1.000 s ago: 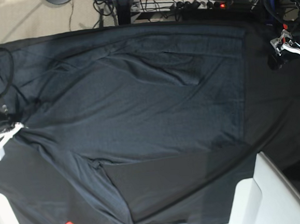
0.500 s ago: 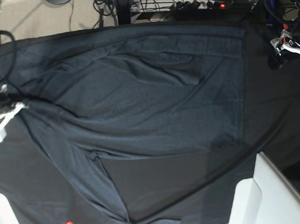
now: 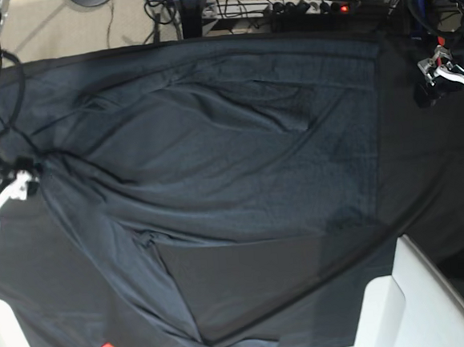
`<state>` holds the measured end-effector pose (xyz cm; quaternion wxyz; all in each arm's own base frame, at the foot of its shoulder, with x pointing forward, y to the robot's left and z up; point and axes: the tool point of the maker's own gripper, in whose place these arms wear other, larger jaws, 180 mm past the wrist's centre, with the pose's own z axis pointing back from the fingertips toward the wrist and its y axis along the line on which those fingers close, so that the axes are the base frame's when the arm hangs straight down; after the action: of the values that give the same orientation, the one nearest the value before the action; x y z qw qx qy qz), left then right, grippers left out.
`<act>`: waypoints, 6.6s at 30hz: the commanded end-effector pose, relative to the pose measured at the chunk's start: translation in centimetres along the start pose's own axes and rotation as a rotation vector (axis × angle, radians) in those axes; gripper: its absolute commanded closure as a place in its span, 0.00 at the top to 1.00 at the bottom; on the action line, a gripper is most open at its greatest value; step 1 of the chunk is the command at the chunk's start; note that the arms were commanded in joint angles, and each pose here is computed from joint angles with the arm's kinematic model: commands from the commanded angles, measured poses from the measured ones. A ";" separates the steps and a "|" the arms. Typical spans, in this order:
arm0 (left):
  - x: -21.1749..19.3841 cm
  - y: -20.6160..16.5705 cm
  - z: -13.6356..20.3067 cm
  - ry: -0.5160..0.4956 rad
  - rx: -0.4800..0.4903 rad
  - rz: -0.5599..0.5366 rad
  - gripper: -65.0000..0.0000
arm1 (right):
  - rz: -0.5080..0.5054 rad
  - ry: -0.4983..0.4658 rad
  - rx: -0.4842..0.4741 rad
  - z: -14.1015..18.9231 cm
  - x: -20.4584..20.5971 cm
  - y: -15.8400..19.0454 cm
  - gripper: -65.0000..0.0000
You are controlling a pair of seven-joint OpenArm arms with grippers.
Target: Fold the T-shirt properly
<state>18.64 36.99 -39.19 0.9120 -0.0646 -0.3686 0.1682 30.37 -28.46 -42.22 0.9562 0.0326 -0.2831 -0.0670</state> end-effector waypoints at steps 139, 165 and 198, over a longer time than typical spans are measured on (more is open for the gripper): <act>0.6 -9.0 -14.9 0.203 -0.196 -0.083 0.90 | -0.123 -0.020 0.122 -6.7 4.9 2.1 0.00; 1.1 -7.0 -11.9 0.179 -0.131 -0.152 0.00 | -0.125 -0.017 0.121 -6.7 4.8 2.1 0.00; 5.8 -1.6 -6.8 0.120 0.064 -0.197 0.68 | -0.124 -0.013 0.121 -6.8 4.7 2.2 0.00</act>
<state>26.59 37.44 -41.14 0.9526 -0.0093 -0.2898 0.0918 36.32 -26.22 -47.10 0.9543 0.1046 -0.2576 -0.1099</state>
